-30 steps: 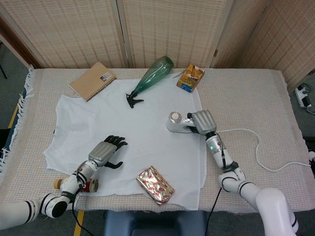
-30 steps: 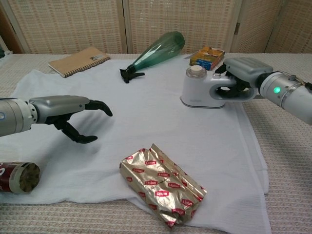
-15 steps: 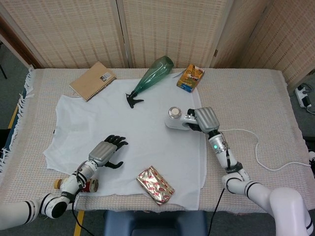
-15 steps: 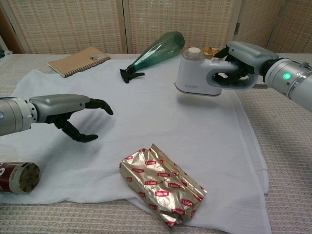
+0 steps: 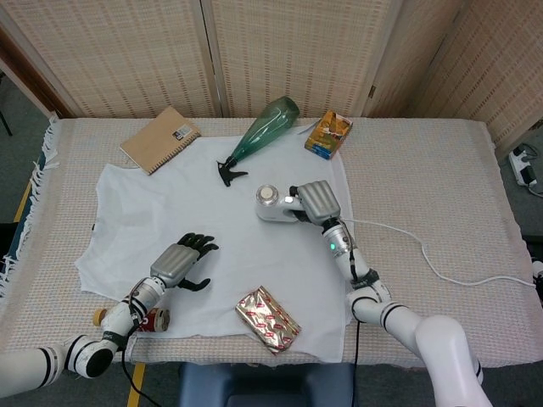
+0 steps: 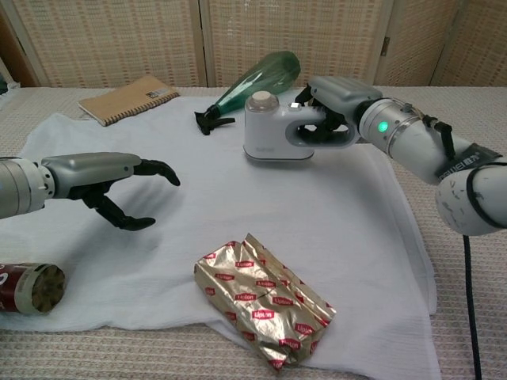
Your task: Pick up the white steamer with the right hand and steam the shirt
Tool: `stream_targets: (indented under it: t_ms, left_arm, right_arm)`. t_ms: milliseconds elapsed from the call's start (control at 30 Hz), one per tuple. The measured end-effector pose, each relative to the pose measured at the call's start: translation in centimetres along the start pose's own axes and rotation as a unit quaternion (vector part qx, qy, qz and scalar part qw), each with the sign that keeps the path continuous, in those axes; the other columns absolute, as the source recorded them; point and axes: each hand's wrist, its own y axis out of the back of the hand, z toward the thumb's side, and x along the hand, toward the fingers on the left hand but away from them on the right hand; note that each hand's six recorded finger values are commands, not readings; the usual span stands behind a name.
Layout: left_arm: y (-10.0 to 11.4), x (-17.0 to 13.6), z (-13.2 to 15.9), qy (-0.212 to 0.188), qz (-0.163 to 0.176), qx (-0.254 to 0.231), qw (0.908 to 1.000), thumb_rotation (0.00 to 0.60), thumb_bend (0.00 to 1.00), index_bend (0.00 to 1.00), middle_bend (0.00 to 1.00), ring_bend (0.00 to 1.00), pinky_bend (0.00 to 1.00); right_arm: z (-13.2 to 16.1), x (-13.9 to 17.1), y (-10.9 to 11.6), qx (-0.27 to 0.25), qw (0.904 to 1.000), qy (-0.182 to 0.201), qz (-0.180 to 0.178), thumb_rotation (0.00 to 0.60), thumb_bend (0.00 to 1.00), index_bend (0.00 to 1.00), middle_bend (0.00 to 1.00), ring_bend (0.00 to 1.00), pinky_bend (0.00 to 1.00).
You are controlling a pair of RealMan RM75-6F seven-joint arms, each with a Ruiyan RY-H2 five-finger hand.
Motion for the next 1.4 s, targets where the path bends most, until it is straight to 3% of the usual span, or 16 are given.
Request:
stream_targets:
  t_ms: [200, 600, 833, 967, 1100, 1233, 1400]
  left_arm:
    - [-0.1, -0.1, 0.1, -0.003, -0.005, -0.012, 0.9999, 0.435, 0.39, 0.19, 0.09, 0.0, 0.0]
    - [0.1, -0.4, 0.6, -0.015, -0.004, -0.014, 0.9998, 0.431, 0.39, 0.19, 0.09, 0.0, 0.0]
    - [0.3, -0.5, 0.9, -0.02, 0.001, -0.013, 0.9997, 0.434, 0.39, 0.19, 0.09, 0.0, 0.0]
    - [0.5, -0.5, 1.1, -0.023, 0.004, -0.014, 0.9996, 0.43, 0.39, 0.19, 0.09, 0.0, 0.0]
    - [0.6, -0.7, 1.4, -0.027, 0.006, -0.014, 0.9995, 0.434, 0.39, 0.19, 0.09, 0.0, 0.0]
    - [0.5, -0.8, 1.3, -0.027, 0.006, -0.015, 0.9995, 0.435, 0.39, 0.19, 0.09, 0.0, 0.0]
    - [0.4, -0.9, 0.9, -0.022, 0.003, -0.018, 0.9996, 0.431, 0.39, 0.19, 0.09, 0.0, 0.0]
  right_arm:
    - [-2.4, -0.4, -0.5, 0.021, 0.999, -0.04, 0.004, 0.6, 0.71, 0.83, 0.89, 0.81, 0.88]
    - [-10.9, 2.2, -0.5, 0.016, 0.9908, -0.134, 0.006, 0.6, 0.71, 0.83, 0.89, 0.81, 0.88]
    - [-13.6, 3.4, 1.6, -0.007, 0.9886, -0.148, -0.031, 0.6, 0.71, 0.83, 0.89, 0.81, 0.88]
    - [-12.4, 3.3, 2.5, -0.04, 0.9903, -0.122, -0.054, 0.6, 0.71, 0.83, 0.89, 0.81, 0.88]
    - [-9.1, 2.9, 2.1, -0.059, 0.994, -0.074, -0.055, 0.6, 0.71, 0.83, 0.89, 0.81, 0.88]
    - [-4.5, 2.3, 0.5, -0.065, 0.9969, -0.022, -0.039, 0.6, 0.71, 0.83, 0.89, 0.81, 0.87]
    - [-0.4, 2.0, -1.7, -0.072, 0.9972, 0.012, -0.018, 0.6, 0.71, 0.83, 0.89, 0.81, 0.88]
